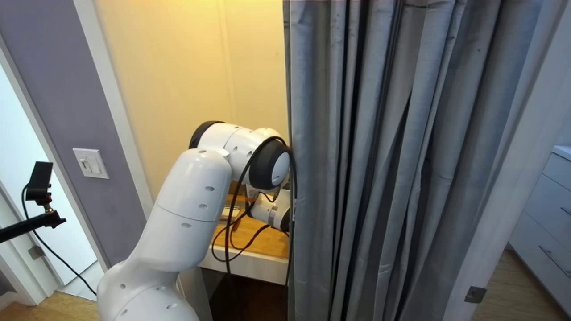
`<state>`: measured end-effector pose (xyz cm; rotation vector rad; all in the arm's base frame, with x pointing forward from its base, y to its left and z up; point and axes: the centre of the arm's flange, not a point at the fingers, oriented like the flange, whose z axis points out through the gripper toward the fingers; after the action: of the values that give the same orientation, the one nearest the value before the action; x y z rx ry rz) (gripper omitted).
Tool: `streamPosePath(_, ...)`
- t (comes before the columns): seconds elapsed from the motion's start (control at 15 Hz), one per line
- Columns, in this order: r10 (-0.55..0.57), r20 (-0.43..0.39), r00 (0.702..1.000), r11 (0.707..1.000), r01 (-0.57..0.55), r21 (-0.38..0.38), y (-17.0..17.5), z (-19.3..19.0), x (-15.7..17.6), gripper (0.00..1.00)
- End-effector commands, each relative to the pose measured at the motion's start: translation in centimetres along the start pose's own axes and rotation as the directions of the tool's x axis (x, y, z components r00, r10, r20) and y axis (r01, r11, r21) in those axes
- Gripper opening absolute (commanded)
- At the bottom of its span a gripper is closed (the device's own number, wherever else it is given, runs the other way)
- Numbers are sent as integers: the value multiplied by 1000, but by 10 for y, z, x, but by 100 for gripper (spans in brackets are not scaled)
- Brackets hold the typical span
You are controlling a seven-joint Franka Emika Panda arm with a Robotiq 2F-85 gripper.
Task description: Pick up the blue marker and use it to flip the light switch in the closet downwards, put the blue marker back on the shelf
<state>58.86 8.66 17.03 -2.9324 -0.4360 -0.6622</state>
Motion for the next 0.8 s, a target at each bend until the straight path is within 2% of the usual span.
streamPosePath(0.0,-28,-20,999,999,27,-34,7,20,22,6)
streamPosePath(0.27,-34,-13,999,998,33,-55,15,34,37,5)
streamPosePath(0.73,-42,49,998,997,45,-56,23,51,35,5)
